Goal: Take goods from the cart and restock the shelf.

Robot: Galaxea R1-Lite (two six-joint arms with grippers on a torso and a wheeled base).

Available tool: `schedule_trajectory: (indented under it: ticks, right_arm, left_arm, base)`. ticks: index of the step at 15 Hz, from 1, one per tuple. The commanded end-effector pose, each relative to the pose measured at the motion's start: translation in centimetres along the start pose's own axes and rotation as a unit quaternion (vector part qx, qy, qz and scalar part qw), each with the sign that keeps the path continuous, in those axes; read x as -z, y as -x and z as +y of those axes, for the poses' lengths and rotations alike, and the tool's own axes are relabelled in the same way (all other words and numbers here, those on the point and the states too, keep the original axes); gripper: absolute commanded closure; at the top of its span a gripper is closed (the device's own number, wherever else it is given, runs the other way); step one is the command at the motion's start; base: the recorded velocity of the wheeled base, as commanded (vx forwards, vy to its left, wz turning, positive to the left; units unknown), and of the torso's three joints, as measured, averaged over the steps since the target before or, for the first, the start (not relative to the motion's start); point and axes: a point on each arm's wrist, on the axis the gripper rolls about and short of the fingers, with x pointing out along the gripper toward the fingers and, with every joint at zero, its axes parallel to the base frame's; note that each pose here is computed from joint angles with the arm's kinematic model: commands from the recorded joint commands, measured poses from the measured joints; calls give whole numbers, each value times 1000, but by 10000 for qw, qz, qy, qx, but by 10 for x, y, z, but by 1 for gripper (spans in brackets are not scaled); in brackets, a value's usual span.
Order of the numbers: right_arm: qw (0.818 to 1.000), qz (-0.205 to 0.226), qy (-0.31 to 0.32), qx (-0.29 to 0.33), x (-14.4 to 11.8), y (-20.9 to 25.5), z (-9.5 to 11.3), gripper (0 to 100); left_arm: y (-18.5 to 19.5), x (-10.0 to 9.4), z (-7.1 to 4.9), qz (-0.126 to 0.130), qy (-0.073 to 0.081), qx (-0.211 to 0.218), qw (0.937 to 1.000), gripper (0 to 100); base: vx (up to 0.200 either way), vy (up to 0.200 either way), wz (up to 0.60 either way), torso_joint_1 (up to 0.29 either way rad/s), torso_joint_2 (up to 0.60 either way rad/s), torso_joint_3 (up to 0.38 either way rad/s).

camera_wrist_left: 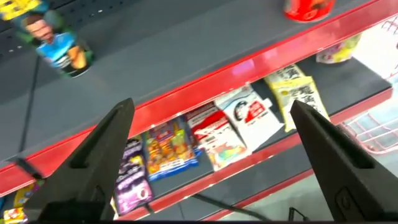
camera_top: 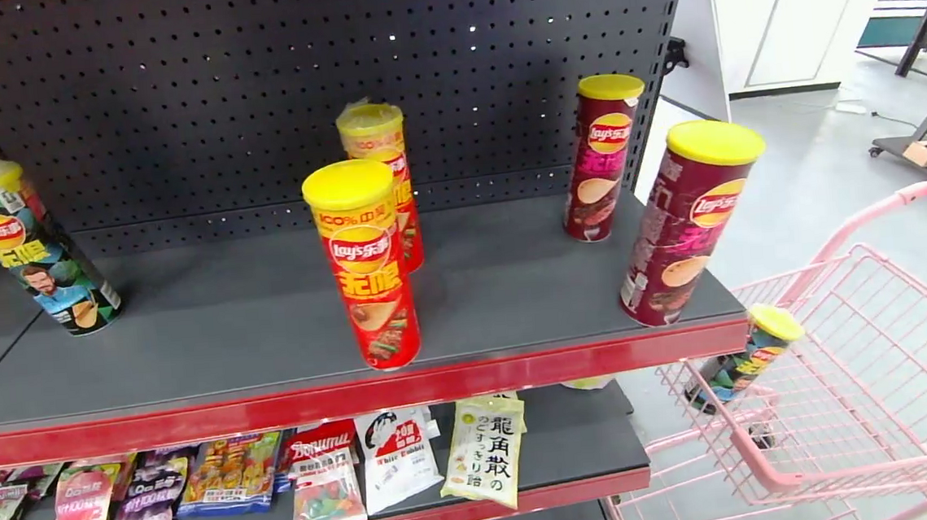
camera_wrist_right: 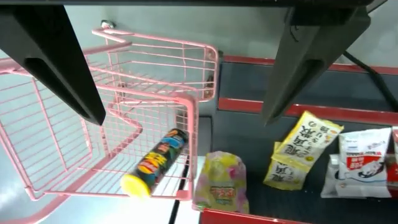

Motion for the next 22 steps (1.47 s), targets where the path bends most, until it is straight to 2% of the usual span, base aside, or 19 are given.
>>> schedule_trajectory:
  ticks: [1,4,16,22]
  right_arm:
    - [10000,24,9,-9,-1,-1,0,0]
    - [10000,24,9,-9,-1,-1,0,0]
    - [10000,54,69,-6,1,-1,0,0]
    - [9999,89,87,-26,2,-2,1,0]
  left_arm:
    - [-1,0,0,36,-4,-14,10000,0]
    - [-2,0,0,56,-9,-2,10000,0]
    - [-1,2,-1,40,-14,2,10000,0]
    - [1,2,0,3,-8,-6,10000,0]
  base:
    - [0,-200,0,2,-2,-2]
    - [0,-200,0,2,4,-1]
    - [0,0,0,0,0,0]
    - [0,0,-600,3,2,2]
